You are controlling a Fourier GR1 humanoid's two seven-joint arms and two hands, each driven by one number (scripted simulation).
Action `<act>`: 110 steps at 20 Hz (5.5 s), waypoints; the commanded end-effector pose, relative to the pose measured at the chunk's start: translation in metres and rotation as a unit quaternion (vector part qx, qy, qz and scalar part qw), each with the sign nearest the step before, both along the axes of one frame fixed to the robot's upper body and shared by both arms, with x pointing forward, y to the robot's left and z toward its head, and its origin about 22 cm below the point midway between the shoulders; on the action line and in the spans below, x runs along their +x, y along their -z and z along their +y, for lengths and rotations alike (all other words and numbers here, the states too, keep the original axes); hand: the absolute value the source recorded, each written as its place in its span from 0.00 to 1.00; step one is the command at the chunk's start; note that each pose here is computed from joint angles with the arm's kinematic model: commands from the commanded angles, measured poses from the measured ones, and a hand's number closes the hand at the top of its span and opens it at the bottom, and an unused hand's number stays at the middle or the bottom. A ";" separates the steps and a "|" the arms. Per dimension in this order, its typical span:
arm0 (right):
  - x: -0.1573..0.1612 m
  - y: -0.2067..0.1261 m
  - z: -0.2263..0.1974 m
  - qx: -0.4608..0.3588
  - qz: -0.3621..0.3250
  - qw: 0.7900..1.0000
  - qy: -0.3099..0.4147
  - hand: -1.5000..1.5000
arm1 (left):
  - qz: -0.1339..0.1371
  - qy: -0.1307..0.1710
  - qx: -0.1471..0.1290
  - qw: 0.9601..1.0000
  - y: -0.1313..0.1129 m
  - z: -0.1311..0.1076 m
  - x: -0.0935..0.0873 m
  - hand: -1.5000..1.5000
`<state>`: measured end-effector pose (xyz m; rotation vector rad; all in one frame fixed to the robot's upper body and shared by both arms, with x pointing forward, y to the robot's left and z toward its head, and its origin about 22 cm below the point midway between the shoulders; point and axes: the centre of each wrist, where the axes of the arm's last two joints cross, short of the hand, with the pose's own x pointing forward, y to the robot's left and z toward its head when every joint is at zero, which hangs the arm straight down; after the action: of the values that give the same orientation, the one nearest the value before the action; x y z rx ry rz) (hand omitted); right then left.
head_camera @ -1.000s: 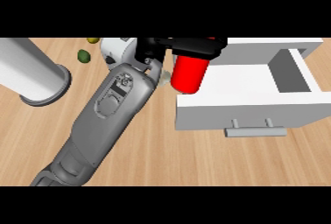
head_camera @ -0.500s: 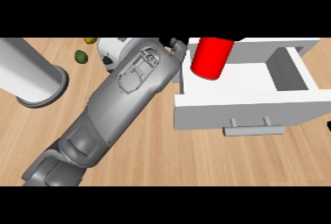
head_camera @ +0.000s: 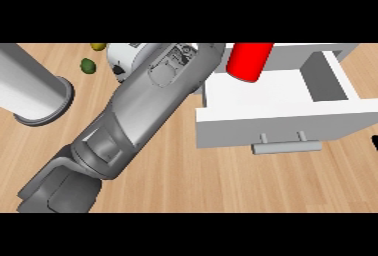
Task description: Pick up the can, place it into the drawer and close the drawer
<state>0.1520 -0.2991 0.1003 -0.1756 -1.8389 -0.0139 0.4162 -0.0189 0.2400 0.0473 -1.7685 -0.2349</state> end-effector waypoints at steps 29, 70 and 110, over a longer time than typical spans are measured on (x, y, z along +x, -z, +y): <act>0.030 -0.012 0.003 -0.011 -0.018 0.999 -0.027 0.00 | -0.025 -0.085 0.086 0.992 0.060 0.010 0.015 0.00; 0.095 -0.009 0.068 -0.494 -0.066 0.867 0.006 0.00 | -0.020 -0.099 -0.017 0.995 0.055 -0.003 0.003 0.00; 0.264 0.076 0.072 -0.562 -0.041 0.808 0.171 0.00 | 0.009 -0.113 -0.008 0.994 0.041 0.148 -0.032 0.00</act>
<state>0.4063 -0.2371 0.0290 -1.3848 -1.6687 0.8573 0.3937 0.1177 0.2055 0.2402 -1.7360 -0.0572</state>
